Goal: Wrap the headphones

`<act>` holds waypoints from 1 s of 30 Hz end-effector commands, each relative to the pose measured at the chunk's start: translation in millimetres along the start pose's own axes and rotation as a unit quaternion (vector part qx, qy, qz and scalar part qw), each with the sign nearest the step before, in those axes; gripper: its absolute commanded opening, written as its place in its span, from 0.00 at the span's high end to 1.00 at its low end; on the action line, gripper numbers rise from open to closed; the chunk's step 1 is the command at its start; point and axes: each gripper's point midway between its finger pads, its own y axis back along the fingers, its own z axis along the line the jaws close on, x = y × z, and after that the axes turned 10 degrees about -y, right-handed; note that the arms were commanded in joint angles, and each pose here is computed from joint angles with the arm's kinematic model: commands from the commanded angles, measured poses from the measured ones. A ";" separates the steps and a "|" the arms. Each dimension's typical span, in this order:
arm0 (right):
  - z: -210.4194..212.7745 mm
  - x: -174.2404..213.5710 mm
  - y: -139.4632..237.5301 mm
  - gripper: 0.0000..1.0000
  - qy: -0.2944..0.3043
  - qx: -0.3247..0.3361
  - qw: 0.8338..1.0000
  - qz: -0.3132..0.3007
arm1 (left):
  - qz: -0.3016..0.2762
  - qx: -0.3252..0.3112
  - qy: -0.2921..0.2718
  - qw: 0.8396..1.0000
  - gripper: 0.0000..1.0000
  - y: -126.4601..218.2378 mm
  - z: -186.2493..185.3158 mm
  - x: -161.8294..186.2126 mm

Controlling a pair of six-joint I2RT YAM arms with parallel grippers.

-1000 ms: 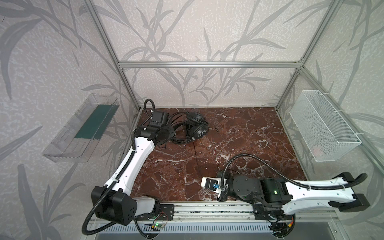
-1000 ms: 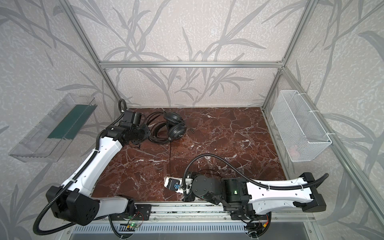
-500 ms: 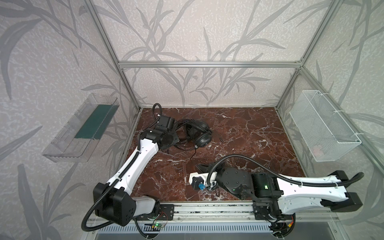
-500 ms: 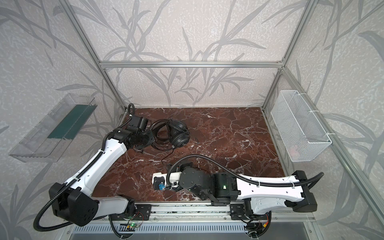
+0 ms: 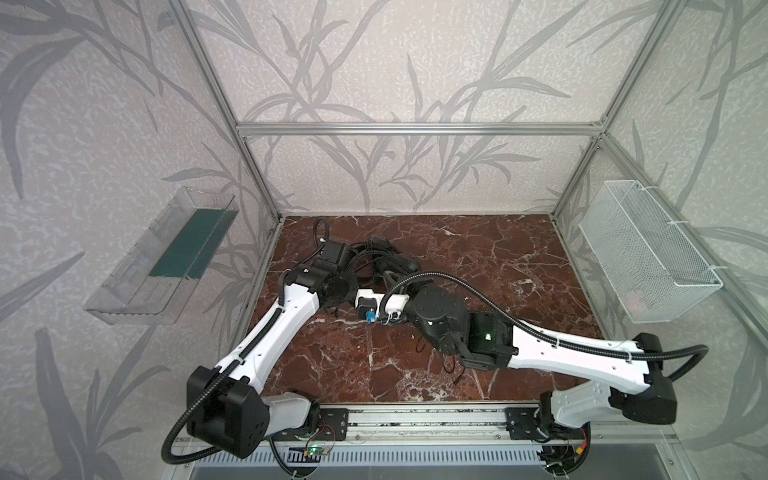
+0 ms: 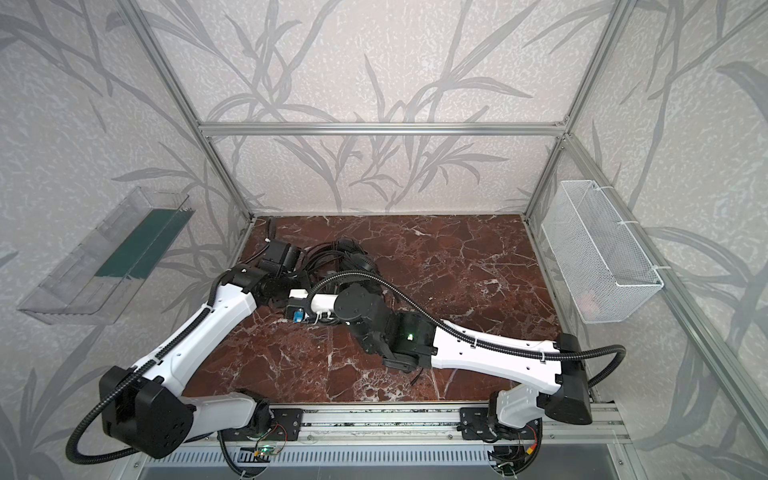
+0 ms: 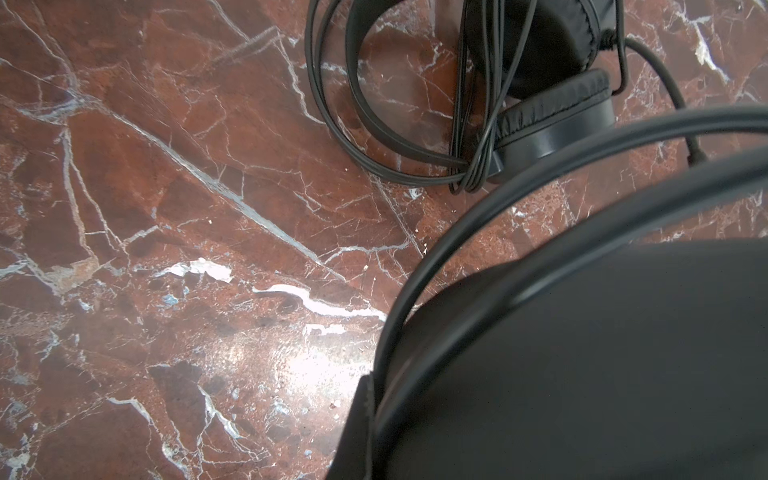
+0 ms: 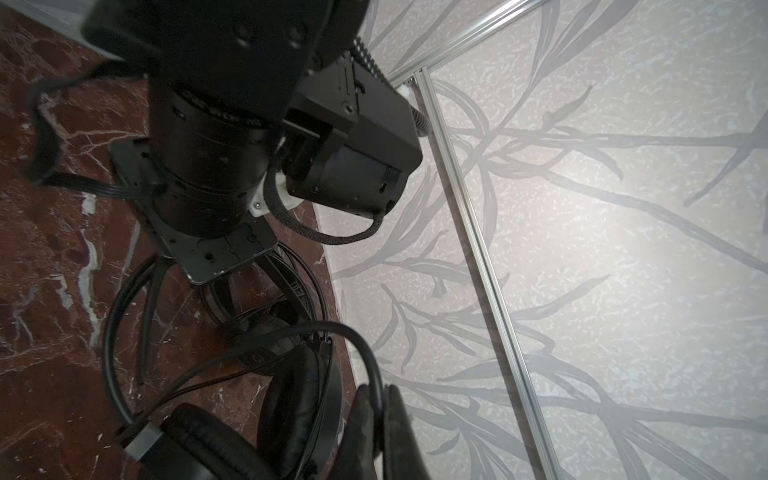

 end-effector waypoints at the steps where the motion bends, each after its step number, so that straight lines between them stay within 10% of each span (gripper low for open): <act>1: -38.0 -2.6 -10.1 1.00 -0.035 0.048 0.998 -0.003 | -0.025 0.034 -0.017 0.999 1.00 12.1 -14.1 -6.4; 17: -78.3 67.2 -70.7 1.00 -0.092 0.090 0.990 0.059 | -0.030 0.065 -0.064 0.995 1.00 29.6 -32.9 4.7; 30: -3.5 11.8 24.6 1.00 -0.112 -0.088 0.990 -0.014 | -0.060 -0.007 -0.061 0.996 1.00 37.8 -7.9 -8.1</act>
